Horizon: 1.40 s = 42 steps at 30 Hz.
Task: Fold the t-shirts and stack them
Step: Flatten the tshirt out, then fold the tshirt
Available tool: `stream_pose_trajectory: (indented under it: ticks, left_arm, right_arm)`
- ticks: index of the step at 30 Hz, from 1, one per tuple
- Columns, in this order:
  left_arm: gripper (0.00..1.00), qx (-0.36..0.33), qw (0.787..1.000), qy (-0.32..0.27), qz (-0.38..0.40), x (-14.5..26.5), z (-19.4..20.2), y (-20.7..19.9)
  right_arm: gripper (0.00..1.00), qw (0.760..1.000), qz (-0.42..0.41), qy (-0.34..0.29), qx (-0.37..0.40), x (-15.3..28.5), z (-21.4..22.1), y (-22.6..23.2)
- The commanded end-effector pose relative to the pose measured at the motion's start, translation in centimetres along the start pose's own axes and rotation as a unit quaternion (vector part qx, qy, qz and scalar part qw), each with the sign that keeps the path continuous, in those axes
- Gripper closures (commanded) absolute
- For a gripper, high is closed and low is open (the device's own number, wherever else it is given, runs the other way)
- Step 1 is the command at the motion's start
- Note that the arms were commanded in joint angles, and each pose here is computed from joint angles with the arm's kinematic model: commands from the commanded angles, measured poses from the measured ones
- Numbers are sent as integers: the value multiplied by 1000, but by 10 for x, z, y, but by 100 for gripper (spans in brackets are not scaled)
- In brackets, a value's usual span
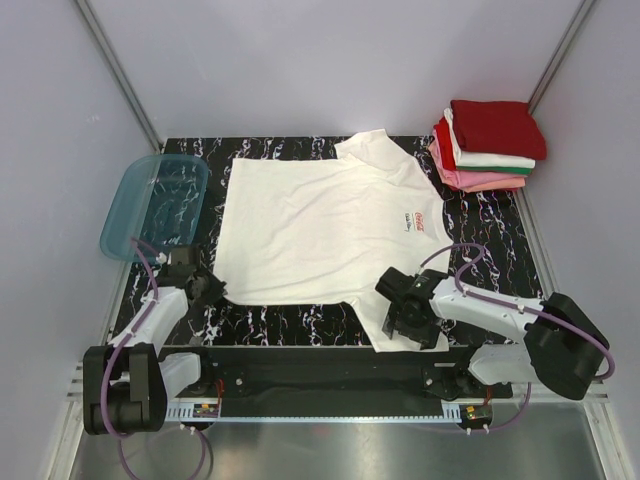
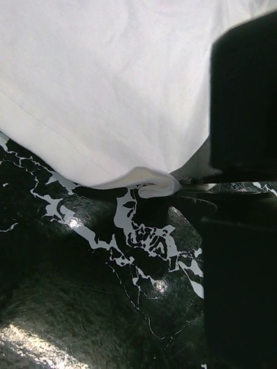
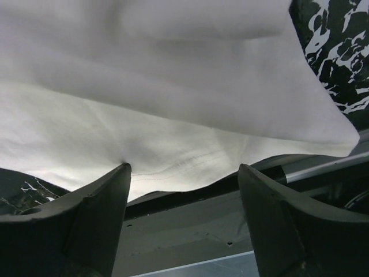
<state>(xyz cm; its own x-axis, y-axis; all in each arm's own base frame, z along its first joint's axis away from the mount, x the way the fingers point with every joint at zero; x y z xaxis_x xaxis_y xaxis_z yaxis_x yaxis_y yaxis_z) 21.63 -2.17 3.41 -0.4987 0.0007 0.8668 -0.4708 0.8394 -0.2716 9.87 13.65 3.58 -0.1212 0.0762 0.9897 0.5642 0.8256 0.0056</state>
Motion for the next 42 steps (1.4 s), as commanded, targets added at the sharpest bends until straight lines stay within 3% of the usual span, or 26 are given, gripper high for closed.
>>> stream_pose_trajectory:
  ticks: [1, 4, 10, 13, 14, 17, 20, 21, 23, 34, 42]
  left_arm:
    - [100, 2, 1000, -16, -18, -1, -6, 7]
    - [100, 3, 1000, -14, -16, -2, -6, 7]
    - [100, 0, 1000, -22, -11, 0, -8, 6]
    - [100, 0, 1000, -23, -11, 0, -9, 6]
    - [100, -1, 1000, -22, -11, 0, -9, 6]
    - [100, -3, 1000, -25, -10, 0, -10, 5]
    - [100, -5, 1000, -26, -10, 0, -11, 5]
    - [100, -6, 1000, -26, -9, 0, -11, 5]
    - [100, -9, 1000, -21, 5, 2, -10, 0]
    - [100, -3, 989, 31, 146, 53, 7, -48]
    - [100, -34, 986, 17, 161, 90, -5, -57]
  right_arm:
    - [23, 999, -7, -33, -18, -1, -8, 7]
    - [30, 999, -2, -43, -26, -1, -10, 7]
    - [23, 1000, -1, -31, -1, -4, 5, 26]
    - [30, 1000, -18, 0, -16, -25, 19, 30]
    - [43, 1000, -8, 0, -18, -33, 20, 22]
    - [68, 1000, -6, -11, -23, -42, 18, 17]
    - [80, 999, -14, -15, -26, -44, 17, 18]
    - [90, 999, -16, -17, -24, -44, 17, 18]
    - [100, 999, -21, -18, -22, -40, 16, 20]
    - [100, 997, -75, -25, -17, 49, 6, 5]
    - [100, 990, -124, -71, -3, 119, -19, 16]
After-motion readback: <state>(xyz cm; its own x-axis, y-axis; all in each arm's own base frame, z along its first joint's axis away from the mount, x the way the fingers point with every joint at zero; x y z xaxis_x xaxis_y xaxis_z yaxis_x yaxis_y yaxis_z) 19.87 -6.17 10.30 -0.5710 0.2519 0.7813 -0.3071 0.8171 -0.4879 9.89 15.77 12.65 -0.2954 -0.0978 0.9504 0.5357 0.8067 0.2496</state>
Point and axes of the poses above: each gripper's point midway between its finger pads, its own x axis back along the fingers, its own y axis along the line the jaws close on, z = x × y, the point moved 2 cm from there along x, back along the fingers, and after that the axes turned 13 degrees about -x, right-handed, at the moved point
